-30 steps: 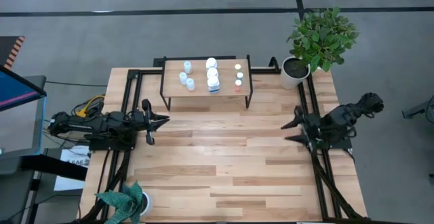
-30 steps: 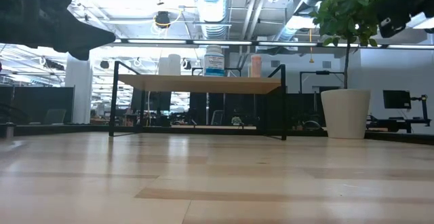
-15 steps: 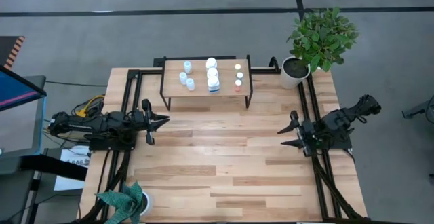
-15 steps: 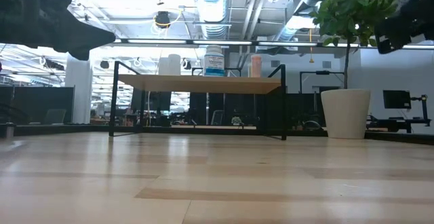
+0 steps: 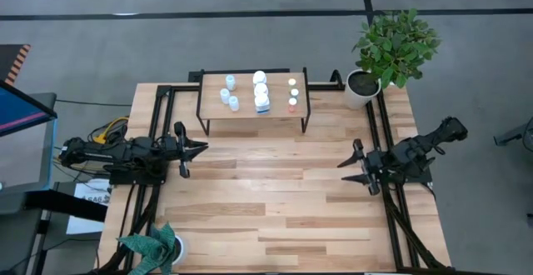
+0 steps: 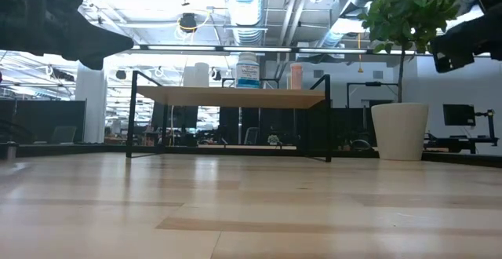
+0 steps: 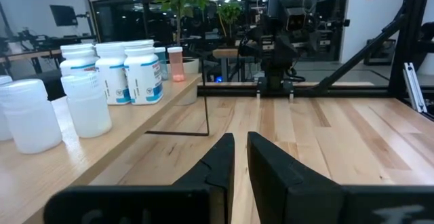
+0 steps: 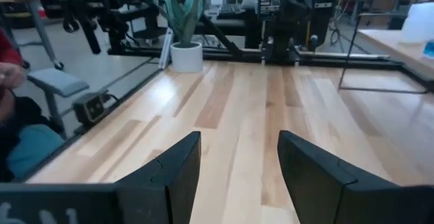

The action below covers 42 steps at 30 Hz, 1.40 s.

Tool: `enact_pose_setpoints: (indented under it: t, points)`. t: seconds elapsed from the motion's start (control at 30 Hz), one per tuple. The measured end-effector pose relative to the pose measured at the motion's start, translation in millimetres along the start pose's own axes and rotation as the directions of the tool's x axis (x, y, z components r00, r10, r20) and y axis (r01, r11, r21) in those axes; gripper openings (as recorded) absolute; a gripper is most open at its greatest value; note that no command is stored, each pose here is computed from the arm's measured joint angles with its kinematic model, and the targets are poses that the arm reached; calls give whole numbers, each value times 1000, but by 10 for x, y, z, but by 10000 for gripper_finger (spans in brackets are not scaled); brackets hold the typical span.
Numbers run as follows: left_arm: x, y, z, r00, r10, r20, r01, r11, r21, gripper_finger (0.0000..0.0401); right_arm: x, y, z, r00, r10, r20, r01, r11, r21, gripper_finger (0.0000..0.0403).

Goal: Pick and place medicine bottles onto shelf by color
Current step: Return to Home Position

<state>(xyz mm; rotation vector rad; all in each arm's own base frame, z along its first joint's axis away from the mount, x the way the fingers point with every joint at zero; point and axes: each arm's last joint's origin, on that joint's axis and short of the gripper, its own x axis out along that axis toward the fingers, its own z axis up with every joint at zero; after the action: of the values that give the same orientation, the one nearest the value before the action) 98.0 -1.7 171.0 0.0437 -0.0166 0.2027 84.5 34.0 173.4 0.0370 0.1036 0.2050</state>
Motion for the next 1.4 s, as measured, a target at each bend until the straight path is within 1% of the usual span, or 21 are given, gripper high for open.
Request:
enact_pose_setpoints:
  t: [0.1,0.2,0.23,0.33,0.4,0.47,0.67,0.83,1.07,1.4]
  points:
    - [0,0,0,1000,0,0,0,1000,0,32,4,-17,8,1000,-25,12,25,999,-34,218]
    - [0,0,0,1000,0,0,0,1000,0,32,19,-43,11,998,-52,43,54,998,-40,218]
    - [0,0,0,1000,0,0,0,1000,0,32,20,-47,11,998,-44,42,46,998,-46,218]
    - [0,0,0,1000,0,0,0,1000,0,32,33,-32,-2,997,65,46,-59,992,-115,218]
    - [0,0,0,1000,0,0,0,1000,0,32,40,-33,-8,994,93,55,-82,982,-170,218]
    - [0,0,0,1000,0,0,0,1000,0,32,45,-48,-7,995,77,64,-63,979,-193,218]
    - [0,0,0,1000,0,0,0,1000,0,32,53,-133,-3,996,-48,72,61,981,-184,218]
    - [0,0,0,1000,0,0,0,1000,0,32,53,-201,-1,989,-129,75,142,964,-224,218]
    - [0,0,0,1000,0,0,0,1000,0,32,51,-241,-2,983,-171,74,183,961,-208,218]
    - [0,0,0,1000,0,0,0,1000,0,32,52,-243,-7,982,-174,71,185,960,-208,218]
